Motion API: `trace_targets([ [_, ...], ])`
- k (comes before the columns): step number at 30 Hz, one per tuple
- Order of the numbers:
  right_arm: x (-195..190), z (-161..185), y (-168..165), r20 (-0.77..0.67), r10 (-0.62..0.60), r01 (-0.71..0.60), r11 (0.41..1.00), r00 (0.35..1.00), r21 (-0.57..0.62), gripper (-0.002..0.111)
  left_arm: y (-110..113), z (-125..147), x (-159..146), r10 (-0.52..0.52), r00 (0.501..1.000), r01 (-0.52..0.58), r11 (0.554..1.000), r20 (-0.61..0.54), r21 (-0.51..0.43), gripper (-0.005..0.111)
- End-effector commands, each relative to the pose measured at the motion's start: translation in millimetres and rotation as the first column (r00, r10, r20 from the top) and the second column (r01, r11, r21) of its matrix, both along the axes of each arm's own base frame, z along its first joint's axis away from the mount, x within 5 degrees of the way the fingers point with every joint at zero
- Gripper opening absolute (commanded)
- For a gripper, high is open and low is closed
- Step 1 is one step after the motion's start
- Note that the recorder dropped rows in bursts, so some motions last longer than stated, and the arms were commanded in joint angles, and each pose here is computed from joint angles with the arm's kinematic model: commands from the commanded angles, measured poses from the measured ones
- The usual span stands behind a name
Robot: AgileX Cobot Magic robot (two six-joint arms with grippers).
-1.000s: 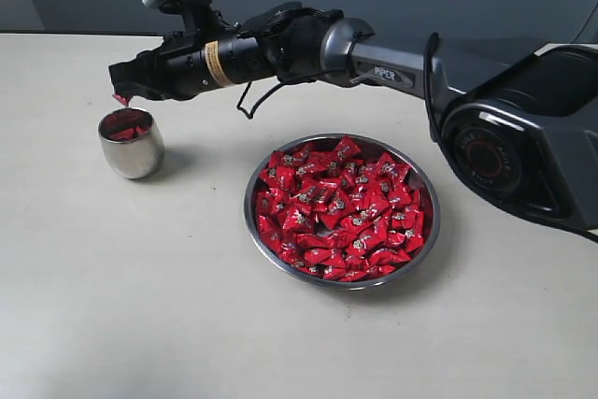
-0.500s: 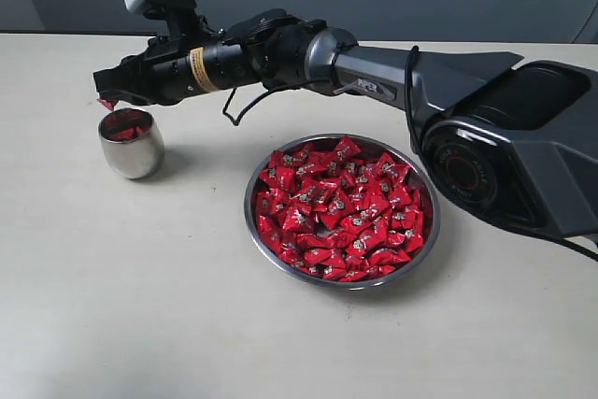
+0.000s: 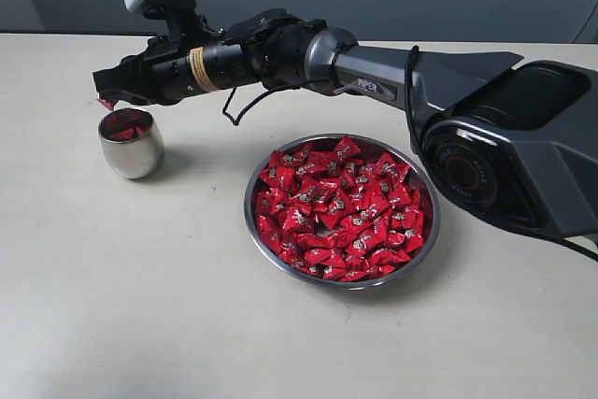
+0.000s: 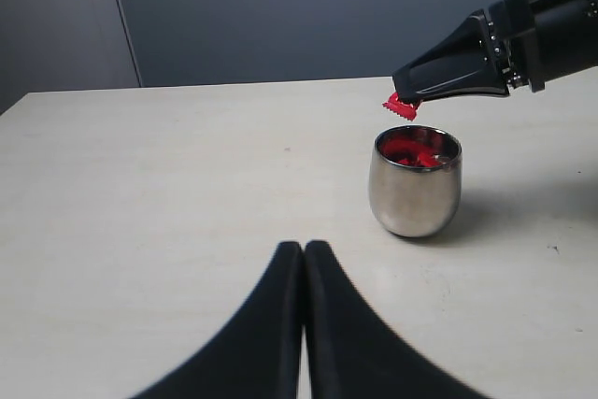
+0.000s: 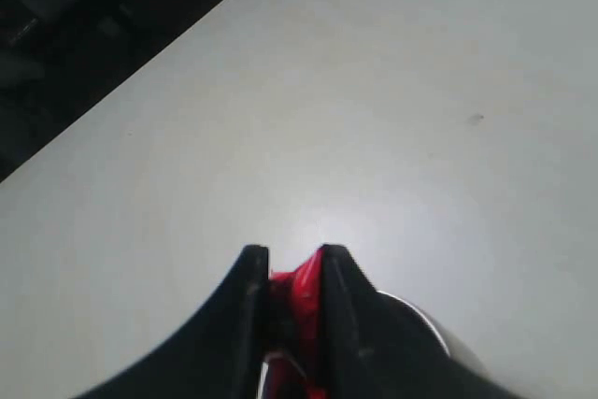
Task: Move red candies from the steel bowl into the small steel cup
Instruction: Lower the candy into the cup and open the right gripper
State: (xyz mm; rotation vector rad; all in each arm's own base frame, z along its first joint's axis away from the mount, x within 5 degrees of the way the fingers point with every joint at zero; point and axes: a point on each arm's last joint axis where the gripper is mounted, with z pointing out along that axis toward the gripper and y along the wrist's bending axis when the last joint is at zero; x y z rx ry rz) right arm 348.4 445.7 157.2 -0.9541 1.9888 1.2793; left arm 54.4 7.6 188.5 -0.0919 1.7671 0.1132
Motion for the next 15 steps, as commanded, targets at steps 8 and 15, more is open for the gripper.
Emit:
trace_targets([
  [8, 0.7, -0.6, -0.3, -0.022, -0.008, 0.008, 1.0, 1.0, 0.002, -0.001, 0.0, -1.1, -0.2, 0.001, 1.0, -0.001, 1.0, 0.0, 0.0, 0.0],
  [15, -1.1, -7.6, 0.2, -0.039, 0.013, -0.013, 1.0, 0.999, -0.005, -0.001, 0.0, -1.1, -0.2, 0.001, 1.0, -0.001, 1.0, 0.0, 0.0, 0.0],
])
